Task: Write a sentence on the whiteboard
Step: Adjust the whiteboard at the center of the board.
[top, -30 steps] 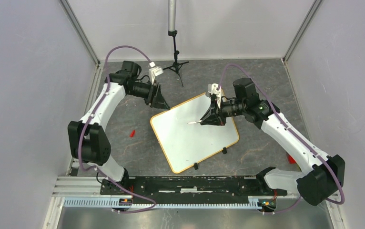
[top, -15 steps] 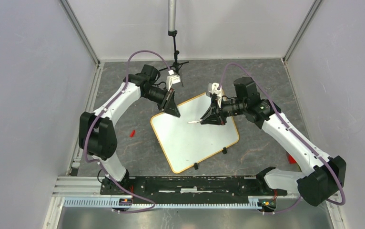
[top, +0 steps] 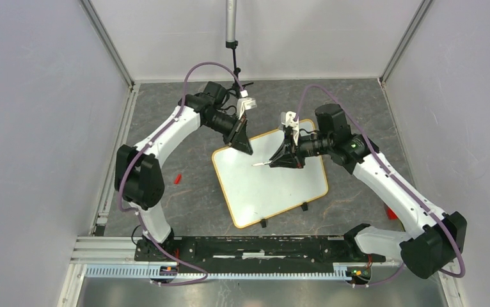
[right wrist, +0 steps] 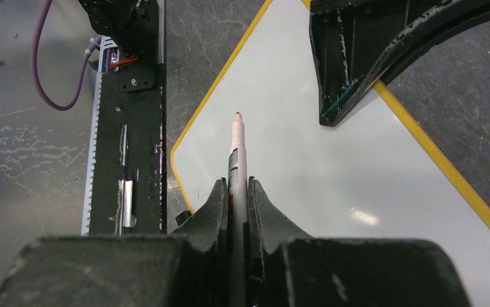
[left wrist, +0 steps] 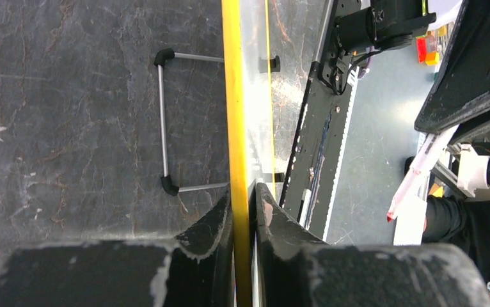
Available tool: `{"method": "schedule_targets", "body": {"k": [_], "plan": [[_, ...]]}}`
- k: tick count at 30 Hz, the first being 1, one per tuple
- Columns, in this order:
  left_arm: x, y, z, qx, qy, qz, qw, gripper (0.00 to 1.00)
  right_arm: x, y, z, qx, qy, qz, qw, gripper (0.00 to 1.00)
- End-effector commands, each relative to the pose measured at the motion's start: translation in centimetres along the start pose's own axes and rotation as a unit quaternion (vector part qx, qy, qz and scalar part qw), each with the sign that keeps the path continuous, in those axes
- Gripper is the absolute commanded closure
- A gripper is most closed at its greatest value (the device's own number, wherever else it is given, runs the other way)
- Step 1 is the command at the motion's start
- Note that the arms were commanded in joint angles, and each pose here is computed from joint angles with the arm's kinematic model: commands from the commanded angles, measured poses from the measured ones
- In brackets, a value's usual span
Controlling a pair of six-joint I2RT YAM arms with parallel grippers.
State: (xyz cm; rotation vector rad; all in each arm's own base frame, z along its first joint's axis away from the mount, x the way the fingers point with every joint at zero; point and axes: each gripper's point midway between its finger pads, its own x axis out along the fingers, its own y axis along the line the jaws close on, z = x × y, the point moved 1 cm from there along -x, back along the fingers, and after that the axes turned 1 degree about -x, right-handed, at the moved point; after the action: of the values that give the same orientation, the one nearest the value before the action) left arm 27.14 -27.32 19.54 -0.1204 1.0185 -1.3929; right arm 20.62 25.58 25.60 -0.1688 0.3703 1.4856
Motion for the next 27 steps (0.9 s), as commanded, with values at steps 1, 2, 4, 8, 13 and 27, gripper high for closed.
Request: {"method": "schedule_targets", "body": {"k": [1, 2, 4, 8, 13, 27], "plan": [[2.4, 0.1, -0.1, 0.012, 0.032, 0.009, 0.999, 0.91, -0.2, 0.9, 0.7, -0.013, -0.015, 0.009, 1.0, 1.0], [2.4, 0.1, 0.0, 0.013, 0.031, 0.008, 0.999, 0.91, -0.2, 0.9, 0.7, -0.012, -0.014, 0.009, 1.0, 1.0], [2.5, 0.2, 0.1, 0.014, 0.031, 0.009, 0.999, 0.88, -0.3, 0.9, 0.5, -0.012, -0.012, 0.006, 1.0, 1.0], [0.8, -0.6, 0.9, 0.034, 0.032, 0.024, 0.999, 0.53, -0.4, 0.7, 0.4, -0.019, -0.009, -0.007, 1.0, 1.0], [-5.9, -1.0, 2.4, 0.028, -0.054, 0.057, 0.996, 0.34, 0.0, 0.3, 1.2, -0.031, -0.011, -0.026, 0.999, 1.0], [-10.2, 0.1, -3.6, -0.051, -0.207, 0.064, 0.975, 0.31, 3.4, -1.3, 4.4, -0.087, -0.027, -0.09, 0.992, 1.0]]}}
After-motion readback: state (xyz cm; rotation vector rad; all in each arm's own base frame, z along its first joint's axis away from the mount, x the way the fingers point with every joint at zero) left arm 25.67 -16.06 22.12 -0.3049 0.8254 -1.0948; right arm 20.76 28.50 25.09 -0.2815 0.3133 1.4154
